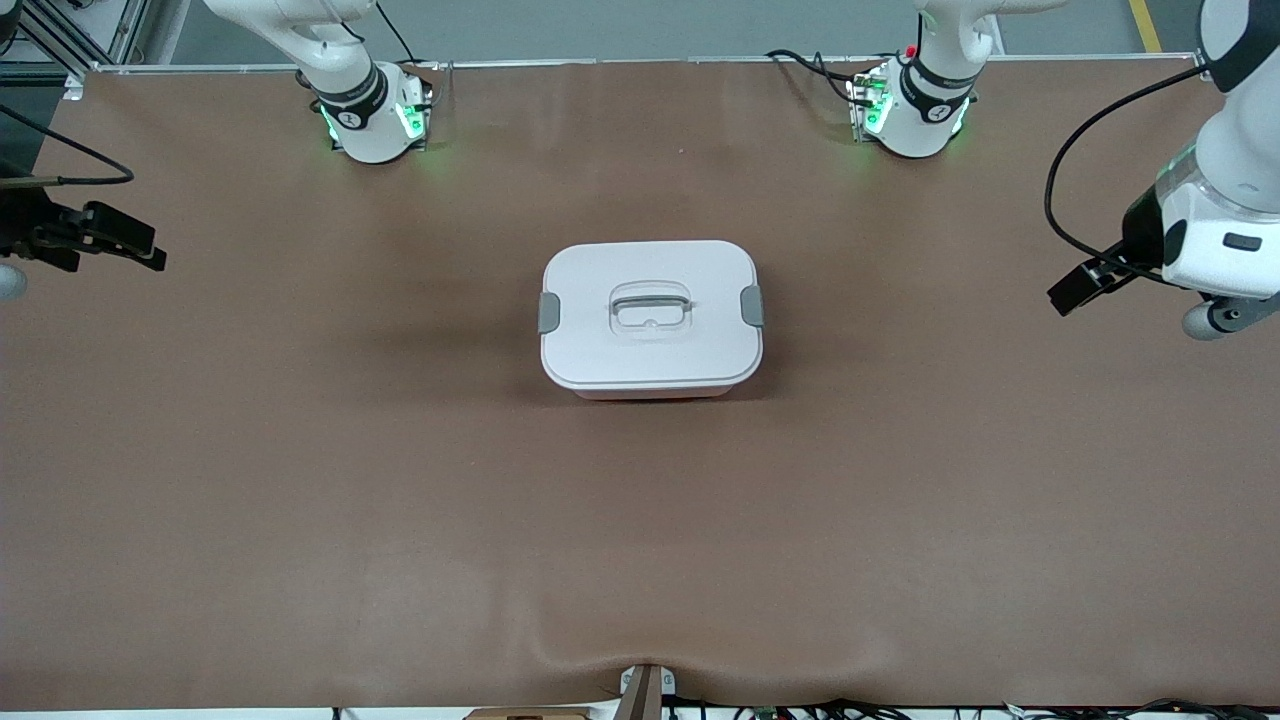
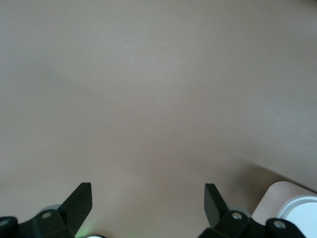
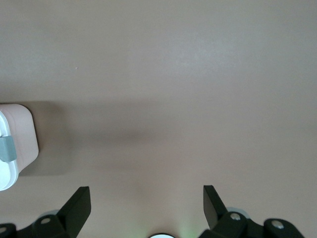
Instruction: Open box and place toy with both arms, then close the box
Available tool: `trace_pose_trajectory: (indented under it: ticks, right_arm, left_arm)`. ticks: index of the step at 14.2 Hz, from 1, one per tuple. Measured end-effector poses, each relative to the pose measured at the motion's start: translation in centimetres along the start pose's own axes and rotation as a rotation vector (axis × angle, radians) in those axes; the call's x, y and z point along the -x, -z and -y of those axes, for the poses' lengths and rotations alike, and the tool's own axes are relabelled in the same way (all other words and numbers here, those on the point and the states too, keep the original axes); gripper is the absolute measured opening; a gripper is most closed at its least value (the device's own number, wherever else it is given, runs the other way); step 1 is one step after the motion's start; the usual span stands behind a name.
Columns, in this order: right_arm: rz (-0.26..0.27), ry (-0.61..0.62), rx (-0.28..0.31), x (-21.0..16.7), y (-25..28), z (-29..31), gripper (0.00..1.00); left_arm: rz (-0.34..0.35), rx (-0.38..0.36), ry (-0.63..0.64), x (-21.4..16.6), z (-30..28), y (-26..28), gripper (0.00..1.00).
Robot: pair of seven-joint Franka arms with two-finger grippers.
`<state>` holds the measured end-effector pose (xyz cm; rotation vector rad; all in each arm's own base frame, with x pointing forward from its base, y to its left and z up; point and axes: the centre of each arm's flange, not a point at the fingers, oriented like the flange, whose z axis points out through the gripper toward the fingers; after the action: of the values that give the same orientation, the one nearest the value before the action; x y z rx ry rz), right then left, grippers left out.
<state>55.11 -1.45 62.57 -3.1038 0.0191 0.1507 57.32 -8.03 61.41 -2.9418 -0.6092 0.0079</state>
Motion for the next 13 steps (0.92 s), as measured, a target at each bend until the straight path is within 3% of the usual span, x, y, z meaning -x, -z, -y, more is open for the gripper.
trace_pose_trajectory:
  ticks: [7, 13]
  right_arm:
    - [0.008, 0.011, -0.002, 1.2, -0.2, 0.6, 1.00]
    - [0.011, 0.010, -0.003, 1.3, -0.3, 0.5, 1.00]
  left_arm:
    - [-0.011, 0.010, -0.131, -1.6, 2.7, 0.6, 1.00]
    - [0.026, 0.108, -0.162, -1.8, 3.2, 0.8, 1.00]
